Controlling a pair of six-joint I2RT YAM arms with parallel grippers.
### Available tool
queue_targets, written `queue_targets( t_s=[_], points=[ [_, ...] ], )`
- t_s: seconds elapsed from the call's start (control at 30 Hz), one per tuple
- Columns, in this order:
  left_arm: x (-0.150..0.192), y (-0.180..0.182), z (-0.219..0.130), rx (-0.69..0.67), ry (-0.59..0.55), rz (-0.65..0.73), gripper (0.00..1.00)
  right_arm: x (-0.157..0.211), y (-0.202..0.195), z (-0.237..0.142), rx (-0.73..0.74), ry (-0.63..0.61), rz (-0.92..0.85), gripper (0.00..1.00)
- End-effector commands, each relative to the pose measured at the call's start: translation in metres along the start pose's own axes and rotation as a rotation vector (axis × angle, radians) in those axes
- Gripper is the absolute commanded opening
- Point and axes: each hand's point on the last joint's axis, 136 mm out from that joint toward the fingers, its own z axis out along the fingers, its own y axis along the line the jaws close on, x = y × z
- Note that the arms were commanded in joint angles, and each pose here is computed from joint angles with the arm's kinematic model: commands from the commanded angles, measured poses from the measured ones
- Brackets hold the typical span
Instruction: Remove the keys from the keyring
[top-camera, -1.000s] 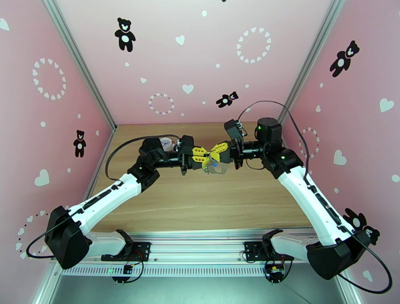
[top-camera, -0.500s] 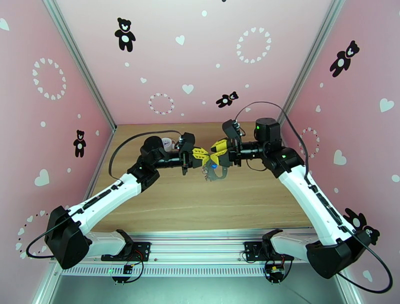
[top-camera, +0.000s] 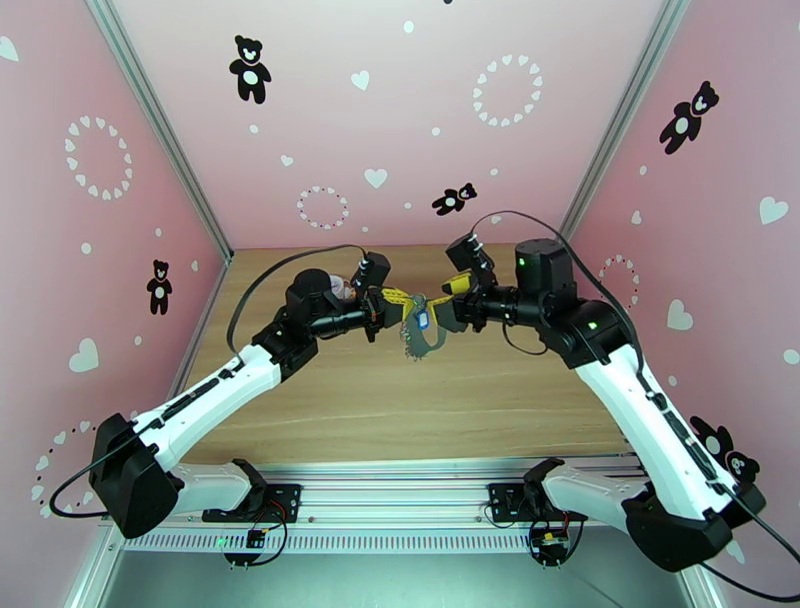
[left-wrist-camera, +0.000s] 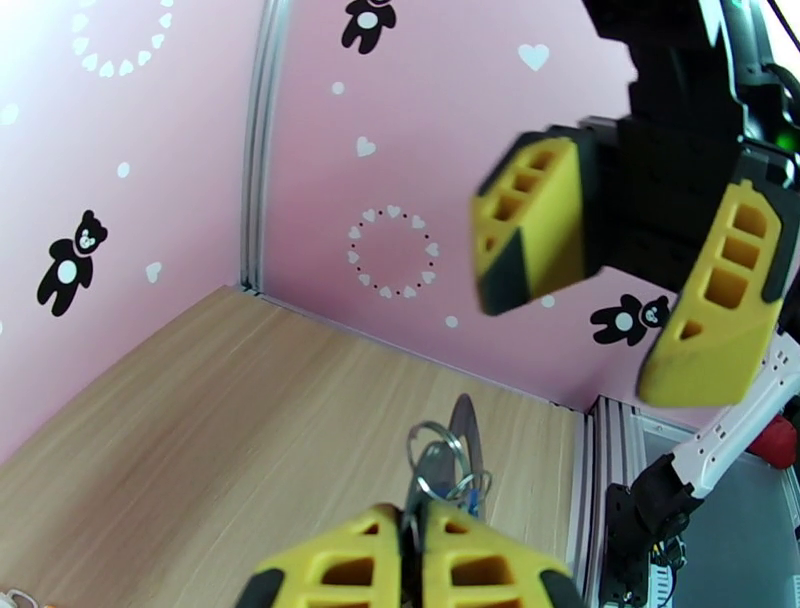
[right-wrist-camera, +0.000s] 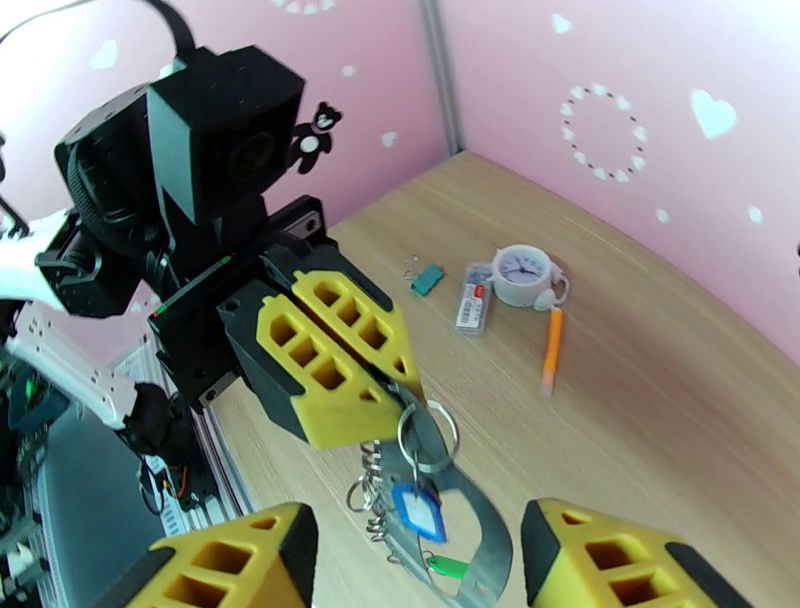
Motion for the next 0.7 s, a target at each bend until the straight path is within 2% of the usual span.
queue_targets(
  t_s=[0.0, 0.17, 0.3, 0.67],
  points=[
    [-0.024, -0.002, -0.008, -0.031, -0.052, -0.006, 0.0, 0.015, 0.005, 0.0, 0.014, 0.035, 0.129, 0.55],
    [-0.026, -0.006, -0.006, -0.017, -0.059, 0.001, 0.0, 0.025, 0.02, 0.017, -0.09, 0.034, 0.137, 0.5],
    [-0.026, -0.008, -0.007, -0.012, -0.057, 0.01, 0.0, 0.031, 0.01, 0.027, -0.056, 0.045, 0.121, 0.46],
    [-0.026, -0.02, -0.006, 0.012, -0.047, 0.058, 0.0, 0.03, 0.003, 0.05, -0.077, 0.043, 0.097, 0.42]
  ],
)
